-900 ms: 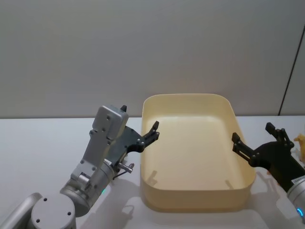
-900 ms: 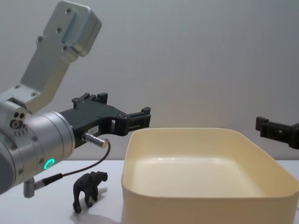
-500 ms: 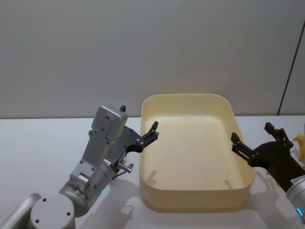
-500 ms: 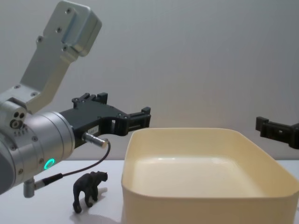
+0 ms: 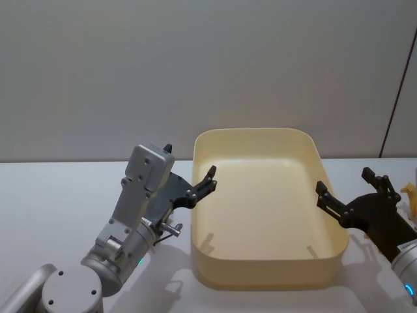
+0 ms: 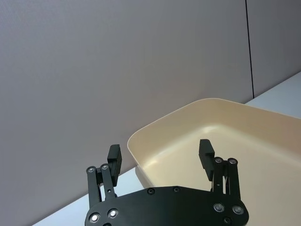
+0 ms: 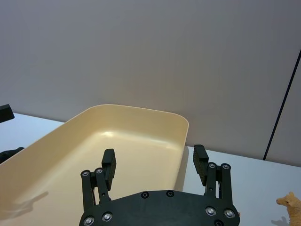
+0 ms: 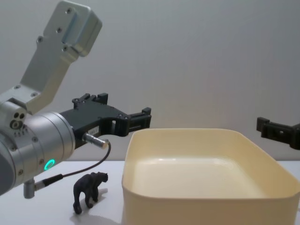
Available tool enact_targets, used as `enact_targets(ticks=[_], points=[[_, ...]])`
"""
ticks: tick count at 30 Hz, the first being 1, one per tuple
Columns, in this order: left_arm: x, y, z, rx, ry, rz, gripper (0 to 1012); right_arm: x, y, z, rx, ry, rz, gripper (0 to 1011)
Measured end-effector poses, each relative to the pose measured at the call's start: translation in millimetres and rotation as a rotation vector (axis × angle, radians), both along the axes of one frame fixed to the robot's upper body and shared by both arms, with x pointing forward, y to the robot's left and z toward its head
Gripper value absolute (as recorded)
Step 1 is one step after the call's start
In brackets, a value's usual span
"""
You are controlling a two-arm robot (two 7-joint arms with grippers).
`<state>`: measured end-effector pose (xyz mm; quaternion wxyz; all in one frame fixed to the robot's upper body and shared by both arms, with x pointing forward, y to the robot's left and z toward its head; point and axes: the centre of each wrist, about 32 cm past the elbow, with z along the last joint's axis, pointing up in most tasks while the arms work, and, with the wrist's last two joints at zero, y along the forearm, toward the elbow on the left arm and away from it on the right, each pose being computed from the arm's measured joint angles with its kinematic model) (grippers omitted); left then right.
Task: Pick up the toy alternately with two hands and place it into the central storage box.
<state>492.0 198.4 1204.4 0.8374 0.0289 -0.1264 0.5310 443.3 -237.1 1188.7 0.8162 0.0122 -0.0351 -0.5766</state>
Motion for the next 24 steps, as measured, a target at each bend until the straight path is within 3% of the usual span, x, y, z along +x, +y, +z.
enact_targets(ticks=[24], points=[[0.0,0.0,0.0,0.0,0.0,0.0,1001,0.0,0.0,0.0,0.0,0.0,0.0,1001]])
